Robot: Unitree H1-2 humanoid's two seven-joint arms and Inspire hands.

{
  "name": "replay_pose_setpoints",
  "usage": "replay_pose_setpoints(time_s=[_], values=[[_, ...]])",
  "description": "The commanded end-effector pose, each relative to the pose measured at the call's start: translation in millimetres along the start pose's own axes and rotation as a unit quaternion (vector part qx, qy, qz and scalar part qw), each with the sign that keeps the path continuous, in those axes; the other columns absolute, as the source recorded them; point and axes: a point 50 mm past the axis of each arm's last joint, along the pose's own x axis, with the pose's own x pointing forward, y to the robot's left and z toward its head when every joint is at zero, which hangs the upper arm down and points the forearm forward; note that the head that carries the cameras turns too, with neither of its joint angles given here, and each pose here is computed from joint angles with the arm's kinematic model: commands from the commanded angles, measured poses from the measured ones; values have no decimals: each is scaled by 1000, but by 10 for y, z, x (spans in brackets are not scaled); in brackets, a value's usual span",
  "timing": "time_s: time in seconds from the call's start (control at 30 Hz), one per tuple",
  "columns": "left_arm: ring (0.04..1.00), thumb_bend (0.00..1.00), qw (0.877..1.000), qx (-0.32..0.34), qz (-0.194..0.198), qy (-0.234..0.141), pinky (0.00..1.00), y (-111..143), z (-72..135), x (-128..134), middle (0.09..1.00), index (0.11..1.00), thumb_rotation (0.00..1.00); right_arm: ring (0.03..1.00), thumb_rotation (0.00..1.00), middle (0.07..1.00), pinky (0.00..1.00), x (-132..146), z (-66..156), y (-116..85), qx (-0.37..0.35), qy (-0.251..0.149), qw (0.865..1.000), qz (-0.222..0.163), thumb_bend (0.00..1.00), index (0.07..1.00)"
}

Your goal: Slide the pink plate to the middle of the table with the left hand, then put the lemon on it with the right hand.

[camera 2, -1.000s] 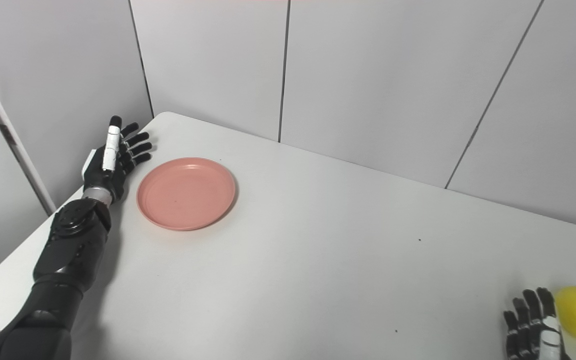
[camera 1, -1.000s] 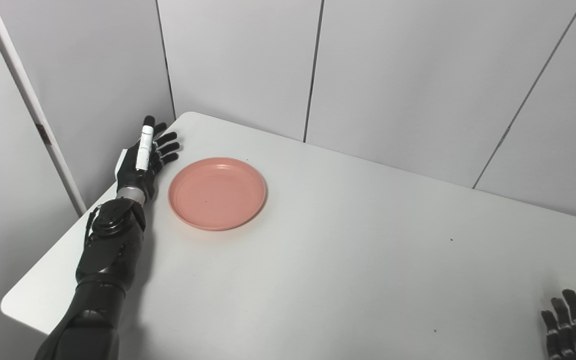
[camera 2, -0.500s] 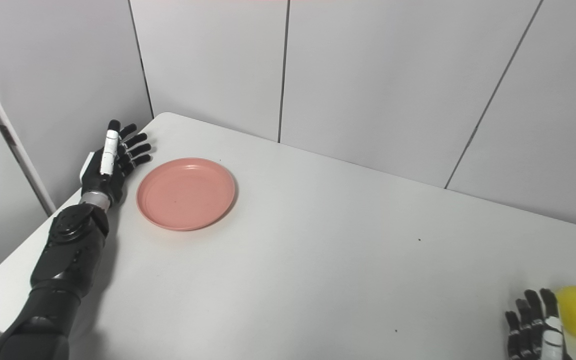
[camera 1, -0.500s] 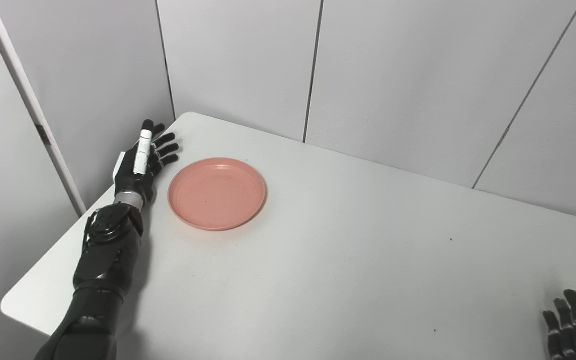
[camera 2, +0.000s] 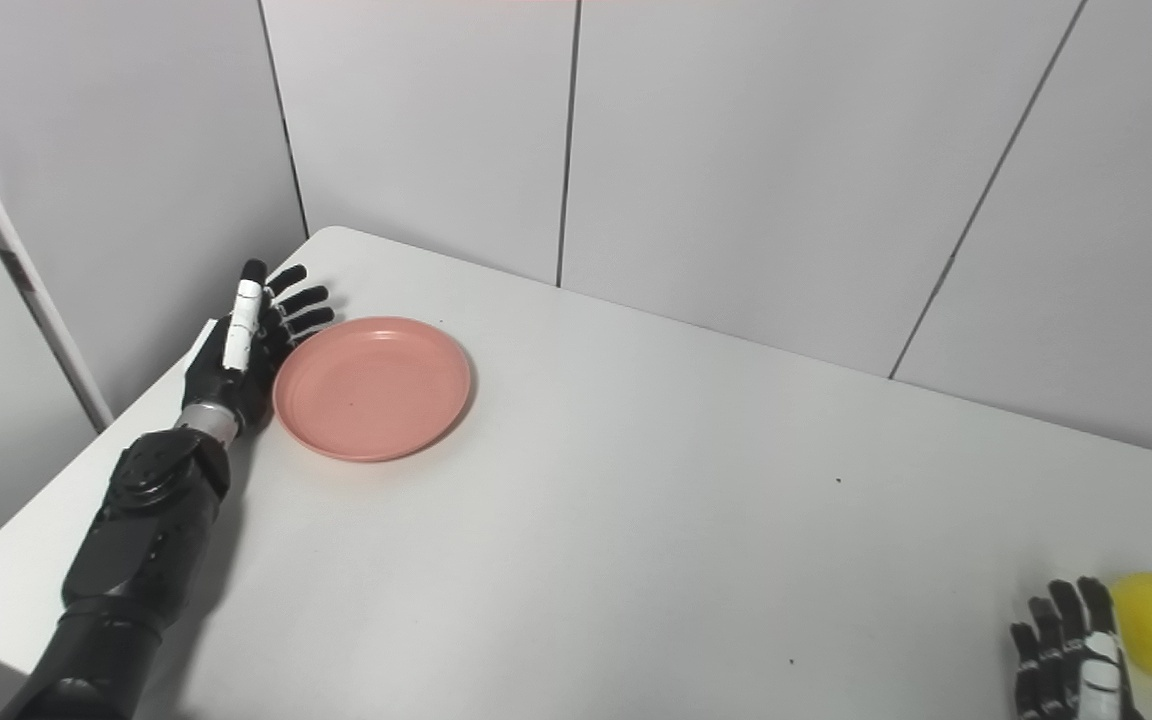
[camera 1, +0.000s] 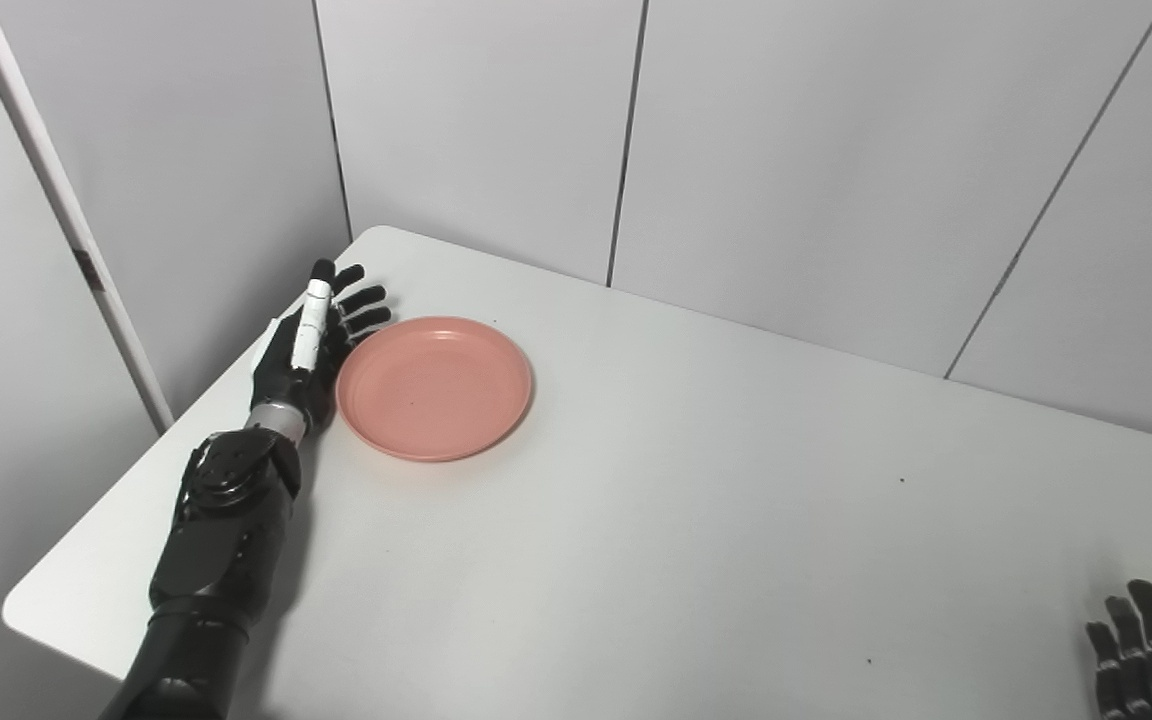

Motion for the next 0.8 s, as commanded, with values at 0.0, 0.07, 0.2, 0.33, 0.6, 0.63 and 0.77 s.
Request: replay_pose_setpoints(time_s=[0.0, 0.07, 0.2, 0.33, 0.6, 0.63, 0.77], values=[[753, 900, 1000, 4, -8, 10, 720, -69, 26, 2, 781, 824, 891, 974, 721, 952, 1000, -208, -299, -29, 24, 60, 998, -22, 681, 947], [757, 896, 1000, 4, -10, 13, 724, -99, 40, -9, 783, 824, 886, 970, 719, 948, 1000, -211, -298, -21, 23, 61, 998, -22, 679, 945], [762, 890, 1000, 0, -14, 17, 743, -165, 62, -31, 785, 824, 880, 975, 719, 950, 1000, -211, -303, -15, 25, 60, 998, -22, 678, 952], [766, 897, 1000, -1, -19, 20, 758, -206, 59, -50, 782, 821, 870, 975, 722, 954, 1000, -209, -305, -13, 23, 61, 998, -19, 681, 953], [764, 901, 999, 3, -24, 21, 756, -240, 55, -56, 786, 824, 873, 973, 698, 954, 1000, -209, -305, -9, 24, 61, 998, -18, 697, 948], [769, 901, 999, 0, -25, 20, 762, -243, 53, -56, 787, 824, 870, 978, 709, 958, 1000, -210, -303, -9, 23, 61, 998, -17, 690, 954], [785, 895, 999, -19, -27, 23, 785, -289, 52, -69, 798, 831, 854, 975, 708, 957, 1000, -214, -295, 0, 23, 60, 998, -20, 690, 954]])
